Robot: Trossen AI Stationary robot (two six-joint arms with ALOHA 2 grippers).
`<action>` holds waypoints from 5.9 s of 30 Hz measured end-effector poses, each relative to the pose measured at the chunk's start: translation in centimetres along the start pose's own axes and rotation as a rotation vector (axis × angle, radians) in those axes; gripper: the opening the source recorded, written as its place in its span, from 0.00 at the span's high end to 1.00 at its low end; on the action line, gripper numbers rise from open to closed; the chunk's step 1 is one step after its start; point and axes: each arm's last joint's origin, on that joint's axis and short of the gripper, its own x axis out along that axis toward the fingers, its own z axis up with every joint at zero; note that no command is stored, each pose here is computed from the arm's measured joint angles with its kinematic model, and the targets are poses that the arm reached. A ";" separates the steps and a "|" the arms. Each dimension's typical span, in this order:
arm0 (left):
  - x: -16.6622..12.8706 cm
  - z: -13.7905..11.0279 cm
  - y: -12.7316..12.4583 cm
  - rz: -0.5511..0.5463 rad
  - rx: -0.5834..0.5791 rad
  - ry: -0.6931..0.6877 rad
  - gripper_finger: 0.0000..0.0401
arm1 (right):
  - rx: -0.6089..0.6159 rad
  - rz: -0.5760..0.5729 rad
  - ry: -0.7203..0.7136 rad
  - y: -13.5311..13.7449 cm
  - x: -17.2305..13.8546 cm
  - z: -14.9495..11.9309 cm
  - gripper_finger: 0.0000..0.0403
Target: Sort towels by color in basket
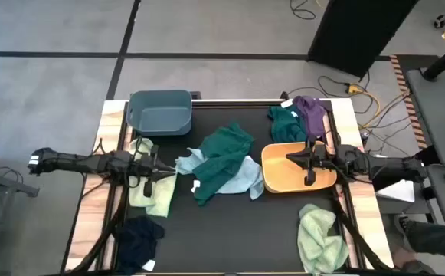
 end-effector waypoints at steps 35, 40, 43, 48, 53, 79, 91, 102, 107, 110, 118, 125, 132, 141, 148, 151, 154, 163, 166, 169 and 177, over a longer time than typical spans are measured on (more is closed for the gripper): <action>0.0 0.0 0.0 0.000 0.000 0.000 0.91 | 0.000 0.000 0.000 0.0 0.0 0.0 0.97; 0.0 0.0 0.0 0.000 0.000 0.000 0.91 | 0.000 0.000 0.000 0.0 0.0 0.0 0.97; 0.0 0.0 0.0 0.000 0.000 0.000 0.91 | 0.000 0.000 0.000 0.0 0.0 0.0 0.97; 0.0 0.0 0.0 0.000 0.000 0.001 0.91 | 0.000 0.000 0.000 0.0 0.0 0.0 0.97; 0.0 0.0 0.0 0.000 0.000 0.000 0.91 | 0.000 0.000 0.000 0.0 0.0 0.0 0.97; -0.2 2.1 -0.2 -0.015 -0.127 -0.217 0.91 | 0.000 0.000 0.000 0.0 0.0 0.0 0.97; -0.6 4.0 -0.2 0.011 -0.286 -0.311 0.91 | 0.000 0.000 0.000 0.0 0.0 0.0 0.97; -0.4 9.3 -0.7 0.122 -0.426 -0.028 0.91 | 0.000 0.000 0.000 0.0 0.0 0.0 0.97; -0.3 11.0 -0.9 0.237 -0.460 0.274 0.91 | 0.000 -0.001 0.000 0.0 0.0 0.0 0.97; 0.3 12.2 -1.1 0.294 -0.573 0.407 0.91 | 0.000 0.000 0.000 0.0 0.0 0.0 0.97; 3.9 12.5 -1.9 0.359 -0.747 0.849 0.91 | 0.000 0.000 0.000 0.0 0.0 0.0 0.97; 6.9 10.8 -2.0 0.580 -0.775 1.228 0.91 | 0.000 0.000 0.000 0.0 0.0 0.0 0.97; 9.6 7.5 -1.3 0.652 -0.687 1.491 0.91 | 0.000 -0.001 -0.001 0.0 0.0 0.0 0.97; 9.3 6.0 0.3 0.695 -0.596 1.783 0.81 | 0.000 0.000 -0.001 0.0 0.0 0.0 0.97; 8.8 6.3 1.7 0.759 -0.575 1.793 0.67 | 0.000 0.000 -0.001 0.0 0.0 0.0 0.97; 8.7 6.3 2.4 0.792 -0.571 1.769 0.59 | 0.000 0.000 -0.001 0.0 0.0 0.0 0.97; 8.8 6.4 3.0 0.790 -0.607 1.716 0.51 | 0.000 -0.001 0.000 0.0 0.0 0.0 0.97; 8.1 4.2 3.9 0.788 -0.675 1.615 0.39 | 0.000 0.000 -0.001 0.0 0.0 0.0 0.97; 7.5 2.7 3.9 0.801 -0.684 1.627 0.40 | 0.000 0.000 -0.001 0.0 0.0 0.0 0.97; 7.1 1.2 3.9 0.790 -0.713 1.628 0.42 | 0.000 -0.001 -0.001 0.0 0.0 0.0 0.97; 6.2 -1.5 3.7 0.737 -0.766 1.611 0.44 | 0.000 0.000 -0.001 0.0 0.0 0.0 0.97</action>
